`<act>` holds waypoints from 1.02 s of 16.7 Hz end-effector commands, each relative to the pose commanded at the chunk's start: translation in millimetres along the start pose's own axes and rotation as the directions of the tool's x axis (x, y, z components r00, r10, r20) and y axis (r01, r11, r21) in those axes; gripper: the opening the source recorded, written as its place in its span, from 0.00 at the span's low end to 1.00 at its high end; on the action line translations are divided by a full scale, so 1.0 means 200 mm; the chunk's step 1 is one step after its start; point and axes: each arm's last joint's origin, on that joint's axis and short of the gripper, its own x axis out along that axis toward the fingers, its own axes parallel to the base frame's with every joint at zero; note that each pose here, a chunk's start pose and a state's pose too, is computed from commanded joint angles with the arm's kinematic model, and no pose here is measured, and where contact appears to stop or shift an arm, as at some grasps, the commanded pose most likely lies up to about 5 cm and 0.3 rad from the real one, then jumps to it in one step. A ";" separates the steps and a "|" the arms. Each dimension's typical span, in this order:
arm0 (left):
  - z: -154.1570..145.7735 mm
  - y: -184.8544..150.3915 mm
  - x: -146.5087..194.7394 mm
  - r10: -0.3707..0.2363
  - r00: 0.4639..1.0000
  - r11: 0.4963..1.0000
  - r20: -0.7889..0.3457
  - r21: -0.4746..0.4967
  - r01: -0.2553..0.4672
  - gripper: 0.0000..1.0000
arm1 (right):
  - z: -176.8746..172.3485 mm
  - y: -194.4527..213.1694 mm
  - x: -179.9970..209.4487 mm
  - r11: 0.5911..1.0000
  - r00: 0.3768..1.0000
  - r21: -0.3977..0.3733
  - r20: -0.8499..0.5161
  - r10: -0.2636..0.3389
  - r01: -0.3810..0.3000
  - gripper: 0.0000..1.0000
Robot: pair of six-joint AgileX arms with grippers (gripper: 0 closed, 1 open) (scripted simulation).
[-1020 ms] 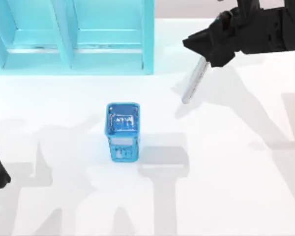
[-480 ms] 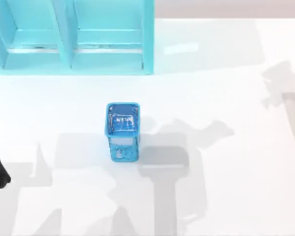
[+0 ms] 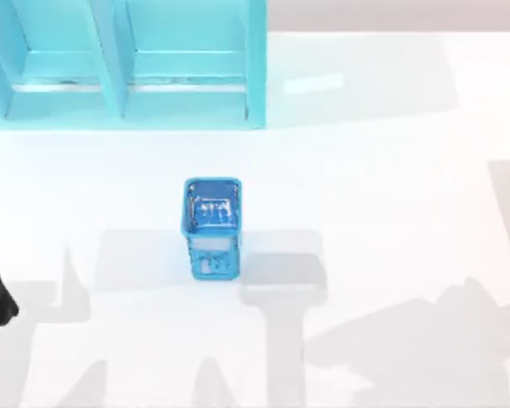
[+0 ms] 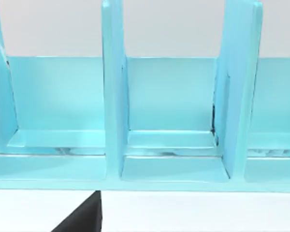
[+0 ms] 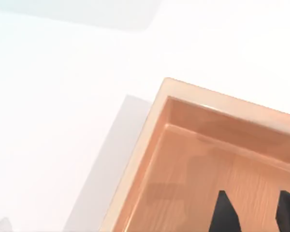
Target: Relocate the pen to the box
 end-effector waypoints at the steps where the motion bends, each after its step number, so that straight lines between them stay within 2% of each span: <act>1: 0.00 0.00 0.00 0.000 1.000 1.000 0.000 0.000 0.000 1.00 | -0.01 0.00 -0.02 1.000 1.000 0.002 -0.002 -0.007 0.007 0.00; 6: 0.00 0.00 0.00 0.000 1.000 1.000 0.000 0.000 0.000 1.00 | -0.01 0.00 -0.01 1.000 1.000 0.004 -0.005 -0.007 0.007 0.00; 9: 0.00 0.00 0.00 0.000 1.000 1.000 0.000 0.000 0.000 1.00 | -0.06 0.00 0.06 1.000 1.000 0.018 -0.017 -0.006 0.006 0.00; 13: 0.00 0.00 0.00 0.000 1.000 1.000 0.000 0.000 0.000 1.00 | -0.13 -0.01 0.19 1.000 1.000 -0.018 0.012 -0.016 0.016 0.00; 17: 0.00 0.00 0.00 0.000 1.000 1.000 0.000 0.000 0.000 1.00 | -0.18 0.00 0.26 1.000 1.000 0.002 -0.002 -0.008 0.008 0.00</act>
